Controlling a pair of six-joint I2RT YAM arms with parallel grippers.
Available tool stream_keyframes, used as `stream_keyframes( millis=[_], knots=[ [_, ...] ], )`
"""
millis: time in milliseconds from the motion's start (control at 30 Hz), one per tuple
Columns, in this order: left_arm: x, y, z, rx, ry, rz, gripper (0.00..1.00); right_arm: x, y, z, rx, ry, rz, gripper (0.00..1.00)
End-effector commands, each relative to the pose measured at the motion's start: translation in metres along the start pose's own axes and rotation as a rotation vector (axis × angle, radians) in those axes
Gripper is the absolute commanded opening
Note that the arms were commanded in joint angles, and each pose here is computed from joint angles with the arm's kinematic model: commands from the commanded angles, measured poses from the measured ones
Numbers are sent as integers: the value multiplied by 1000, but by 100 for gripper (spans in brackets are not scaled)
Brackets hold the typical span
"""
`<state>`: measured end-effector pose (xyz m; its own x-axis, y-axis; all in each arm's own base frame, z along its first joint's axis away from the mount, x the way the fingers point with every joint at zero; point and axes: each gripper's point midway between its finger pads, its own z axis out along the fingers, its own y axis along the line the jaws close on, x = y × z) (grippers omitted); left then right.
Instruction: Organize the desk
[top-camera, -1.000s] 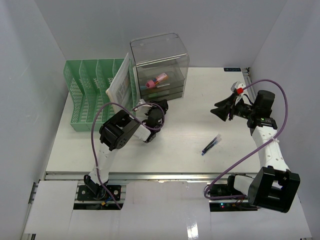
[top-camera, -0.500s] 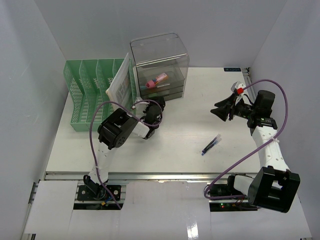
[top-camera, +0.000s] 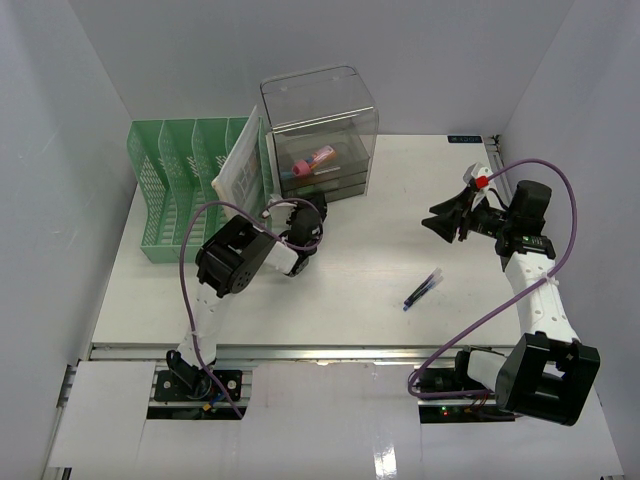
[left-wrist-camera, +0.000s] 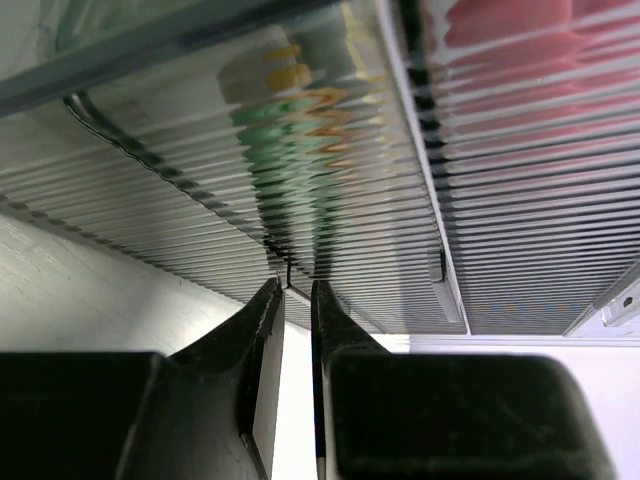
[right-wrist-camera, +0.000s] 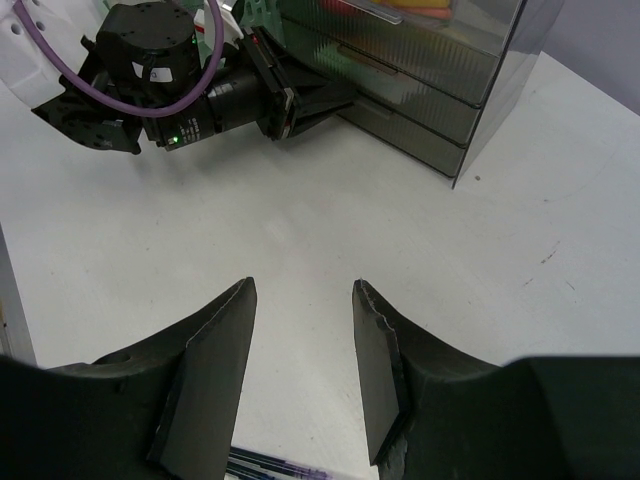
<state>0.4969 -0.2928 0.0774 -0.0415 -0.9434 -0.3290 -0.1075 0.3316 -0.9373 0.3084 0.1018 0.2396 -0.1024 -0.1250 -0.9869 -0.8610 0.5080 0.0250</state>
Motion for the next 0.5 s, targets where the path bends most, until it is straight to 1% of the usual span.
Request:
stream_keyframes(
  millis=[0,67,133,467],
  knots=[
    [2,-4,-3,18,34,1,9,-2,4,-1,-18,-20,-20,50],
    [4,-8,-6,31,47,-7,3,-1,4,-1,-20,-20,-20,50],
    [7,-9,-15,43,68,-13,1,0,4,-1,-24,-19,-15,50],
    [34,-23,-70,97,162,8,0,5,4,1,-30,-16,0,50]
  ],
)
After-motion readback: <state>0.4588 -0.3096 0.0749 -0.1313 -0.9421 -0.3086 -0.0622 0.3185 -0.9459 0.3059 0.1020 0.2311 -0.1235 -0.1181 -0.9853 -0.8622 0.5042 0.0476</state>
